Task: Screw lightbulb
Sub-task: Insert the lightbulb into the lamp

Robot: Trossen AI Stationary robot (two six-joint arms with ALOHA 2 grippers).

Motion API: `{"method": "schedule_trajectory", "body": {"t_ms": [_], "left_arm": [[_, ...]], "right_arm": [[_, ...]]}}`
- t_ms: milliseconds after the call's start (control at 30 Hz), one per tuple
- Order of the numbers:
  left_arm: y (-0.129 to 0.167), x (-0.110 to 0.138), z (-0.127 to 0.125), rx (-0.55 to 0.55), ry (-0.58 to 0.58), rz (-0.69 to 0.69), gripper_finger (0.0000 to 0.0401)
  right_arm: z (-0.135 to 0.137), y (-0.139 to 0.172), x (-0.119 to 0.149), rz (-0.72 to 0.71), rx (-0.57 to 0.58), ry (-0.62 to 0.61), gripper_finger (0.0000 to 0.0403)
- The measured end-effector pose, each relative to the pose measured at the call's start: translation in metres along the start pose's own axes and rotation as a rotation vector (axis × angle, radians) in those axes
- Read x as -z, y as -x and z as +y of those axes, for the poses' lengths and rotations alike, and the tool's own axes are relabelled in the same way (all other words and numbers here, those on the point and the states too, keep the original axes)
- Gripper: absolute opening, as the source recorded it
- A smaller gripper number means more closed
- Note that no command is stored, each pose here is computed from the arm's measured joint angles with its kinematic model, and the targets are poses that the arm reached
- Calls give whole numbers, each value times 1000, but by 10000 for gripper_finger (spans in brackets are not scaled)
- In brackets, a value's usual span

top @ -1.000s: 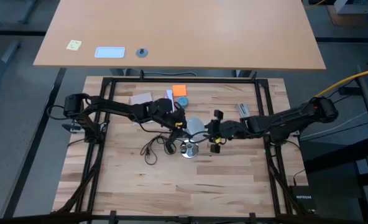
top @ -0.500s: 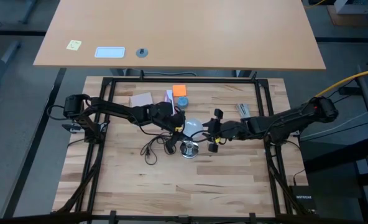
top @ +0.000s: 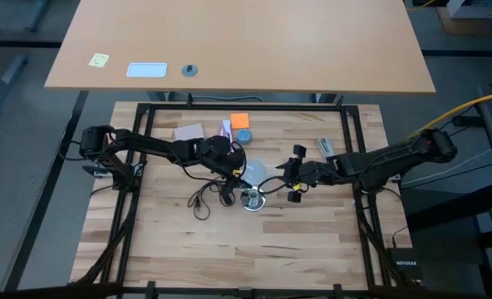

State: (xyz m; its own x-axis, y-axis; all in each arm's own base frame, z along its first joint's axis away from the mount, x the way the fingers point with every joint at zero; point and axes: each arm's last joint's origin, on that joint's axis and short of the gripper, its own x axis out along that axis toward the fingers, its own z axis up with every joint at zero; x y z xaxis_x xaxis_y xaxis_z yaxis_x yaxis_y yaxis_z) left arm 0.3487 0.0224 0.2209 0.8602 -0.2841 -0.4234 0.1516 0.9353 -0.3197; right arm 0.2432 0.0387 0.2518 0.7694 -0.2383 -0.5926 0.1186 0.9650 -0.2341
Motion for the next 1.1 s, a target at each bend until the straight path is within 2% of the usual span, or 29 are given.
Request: {"method": "schedule_trajectory", "body": {"t_ms": [200, 400, 667, 800, 900, 1000, 1100], "left_arm": [[18, -12, 1, -19, 1, -34, 166], [60, -25, -3, -65, 29, -28, 166], [123, -24, -23, -270, 110, 31, 166], [143, -12, -40, -318, 159, -6, 166], [150, 6, -52, -355, 214, -44, 166], [148, 31, -61, -398, 275, -116, 166], [137, 57, -67, -395, 322, -255, 166]], "right_arm": [[-12, 28, -2, -52, 11, -20, 143], [-28, 65, 1, -123, 27, -52, 143], [-43, 99, 8, -204, 28, -88, 143], [-45, 104, 13, -191, 28, -82, 143], [-45, 103, 16, -155, 27, -65, 143], [-44, 102, 20, -123, 27, -53, 143], [-41, 95, 27, -105, 26, -46, 143]]}}
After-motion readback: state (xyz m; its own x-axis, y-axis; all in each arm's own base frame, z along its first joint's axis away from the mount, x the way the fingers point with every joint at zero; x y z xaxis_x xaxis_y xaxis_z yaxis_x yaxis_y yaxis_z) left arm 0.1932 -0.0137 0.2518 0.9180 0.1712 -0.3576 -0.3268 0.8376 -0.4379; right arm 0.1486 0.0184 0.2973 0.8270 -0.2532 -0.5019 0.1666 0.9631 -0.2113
